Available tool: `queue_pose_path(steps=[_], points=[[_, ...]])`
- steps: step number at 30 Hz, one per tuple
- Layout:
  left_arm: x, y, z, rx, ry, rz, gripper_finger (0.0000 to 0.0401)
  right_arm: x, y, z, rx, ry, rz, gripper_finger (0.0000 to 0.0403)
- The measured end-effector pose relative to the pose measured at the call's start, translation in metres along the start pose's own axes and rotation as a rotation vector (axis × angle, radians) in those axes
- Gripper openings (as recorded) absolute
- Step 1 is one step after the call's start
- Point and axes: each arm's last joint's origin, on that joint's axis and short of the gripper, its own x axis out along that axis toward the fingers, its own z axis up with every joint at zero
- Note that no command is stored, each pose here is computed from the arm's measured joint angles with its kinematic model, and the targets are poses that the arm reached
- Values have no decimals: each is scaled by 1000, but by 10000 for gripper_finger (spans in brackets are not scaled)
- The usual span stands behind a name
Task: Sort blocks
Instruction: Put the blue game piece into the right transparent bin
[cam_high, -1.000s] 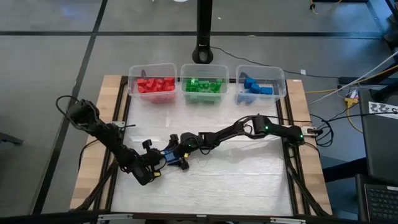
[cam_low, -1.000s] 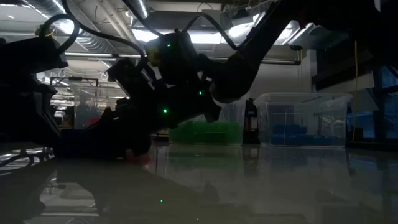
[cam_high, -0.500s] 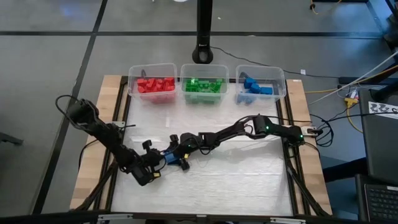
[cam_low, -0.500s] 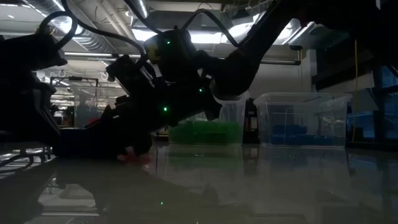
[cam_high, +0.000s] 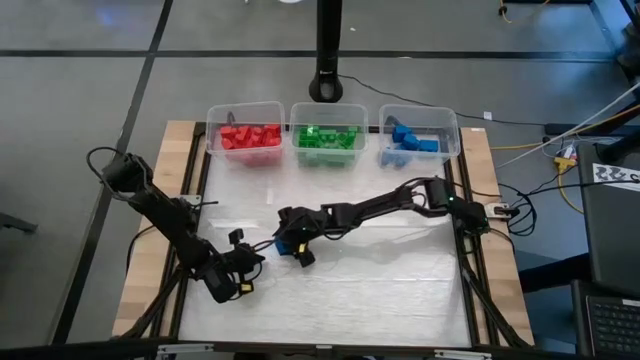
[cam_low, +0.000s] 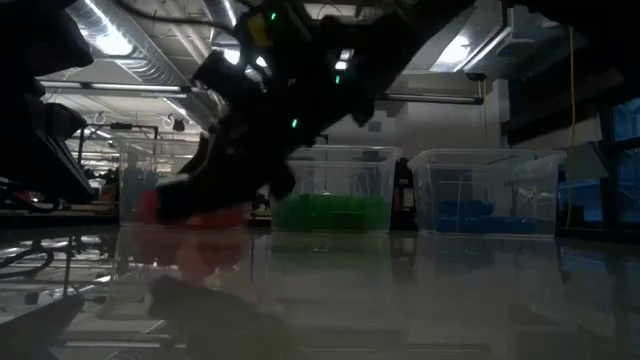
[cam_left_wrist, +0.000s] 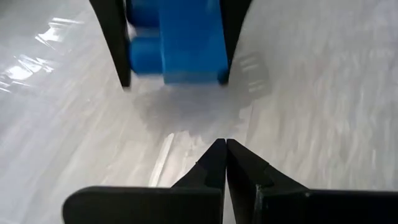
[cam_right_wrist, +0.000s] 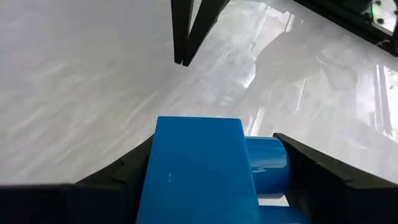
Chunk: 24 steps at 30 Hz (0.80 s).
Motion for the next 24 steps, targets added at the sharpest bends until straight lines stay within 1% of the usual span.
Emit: queue_pose_path(steps=[4,7,11,14,17,21,24], points=[[0,0,0,-2,0,0,1,-16,-1,9,5,55,24,265],[0,0,0,-9,0,0,1,-30,-3,17,-14,90,37,265],[0,0,0,-7,0,-1,1,-58,-7,34,-62,136,7,265],[0,0,0,-11,-1,-1,1,-81,-9,44,-99,213,-34,265],[0,0,0,-12,-1,-1,1,-106,-12,51,-119,303,-99,265],[0,0,0,-13,-2,-1,1,-138,-13,57,-147,435,-170,265],[0,0,0,-13,-2,-1,1,-167,-17,61,-162,526,-249,265]])
